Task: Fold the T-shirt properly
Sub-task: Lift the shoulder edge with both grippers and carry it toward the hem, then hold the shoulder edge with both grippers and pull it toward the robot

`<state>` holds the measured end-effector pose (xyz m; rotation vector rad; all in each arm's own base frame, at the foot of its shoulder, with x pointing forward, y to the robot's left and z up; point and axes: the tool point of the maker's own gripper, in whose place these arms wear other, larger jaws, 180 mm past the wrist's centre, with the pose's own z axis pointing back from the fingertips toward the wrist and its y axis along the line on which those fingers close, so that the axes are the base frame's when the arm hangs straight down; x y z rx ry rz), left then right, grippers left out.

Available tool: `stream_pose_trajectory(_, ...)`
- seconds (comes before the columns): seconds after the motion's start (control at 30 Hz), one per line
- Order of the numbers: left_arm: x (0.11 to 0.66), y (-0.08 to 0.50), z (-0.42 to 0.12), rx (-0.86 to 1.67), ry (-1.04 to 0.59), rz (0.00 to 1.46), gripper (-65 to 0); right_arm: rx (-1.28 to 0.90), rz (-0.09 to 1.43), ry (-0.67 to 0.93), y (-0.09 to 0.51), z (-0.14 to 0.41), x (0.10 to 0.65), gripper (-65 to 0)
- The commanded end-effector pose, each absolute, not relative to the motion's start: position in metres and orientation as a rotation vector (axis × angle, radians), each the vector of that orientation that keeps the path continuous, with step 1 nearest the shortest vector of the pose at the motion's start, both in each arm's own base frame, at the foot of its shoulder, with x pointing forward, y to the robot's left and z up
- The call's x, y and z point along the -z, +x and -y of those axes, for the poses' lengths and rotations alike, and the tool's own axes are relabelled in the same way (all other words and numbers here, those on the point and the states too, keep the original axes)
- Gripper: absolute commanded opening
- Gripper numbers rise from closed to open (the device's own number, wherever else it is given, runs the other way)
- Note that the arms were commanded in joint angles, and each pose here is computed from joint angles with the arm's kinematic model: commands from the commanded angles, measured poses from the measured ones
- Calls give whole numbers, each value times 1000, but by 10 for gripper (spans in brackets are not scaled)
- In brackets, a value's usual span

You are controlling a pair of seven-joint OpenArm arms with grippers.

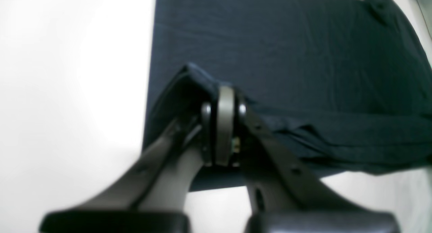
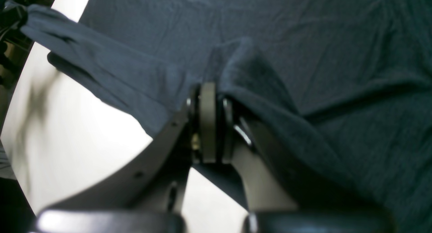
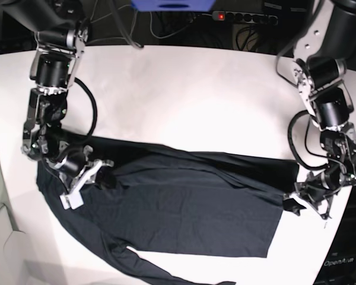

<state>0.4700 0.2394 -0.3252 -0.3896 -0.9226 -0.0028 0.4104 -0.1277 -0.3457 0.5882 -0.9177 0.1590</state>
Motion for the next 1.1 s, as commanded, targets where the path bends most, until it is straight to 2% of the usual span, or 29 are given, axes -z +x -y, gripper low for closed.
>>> stream_pose_trajectory(0.0, 290, 488, -244, 14, -391, 1033, -650, -175, 1004, 572, 428, 137, 318, -650)
stream_pose_trajectory(0.17, 288, 491, -238, 30, -392, 1054, -650, -188, 961, 515, 435, 144, 329, -650)
stream_pose_trajectory(0.67, 304, 481, -246, 29, -367, 1017, -650, -169, 963, 519, 434, 146, 335, -648)
stream_pose_trajectory(0.7, 306, 480, -248, 35, -350, 1009, -632, -167, 958, 520, 433, 147, 337, -640)
stream_pose_trajectory(0.8, 308, 479, -250, 43, -327, 997, -548, -149, 925, 531, 432, 147, 347, -581)
stream_pose_trajectory(0.9, 308, 479, -251, 43, -325, 996, -438, -134, 890, 527, 428, 155, 359, -471)
stream_pose_trajectory(1.0, 308, 478, -251, 48, -328, 998, -370, -130, 873, 524, 423, 157, 365, -373)
stream_pose_trajectory(1.07, 308, 478, -250, 51, -331, 999, -355, -124, 853, 512, 415, 164, 373, -334)
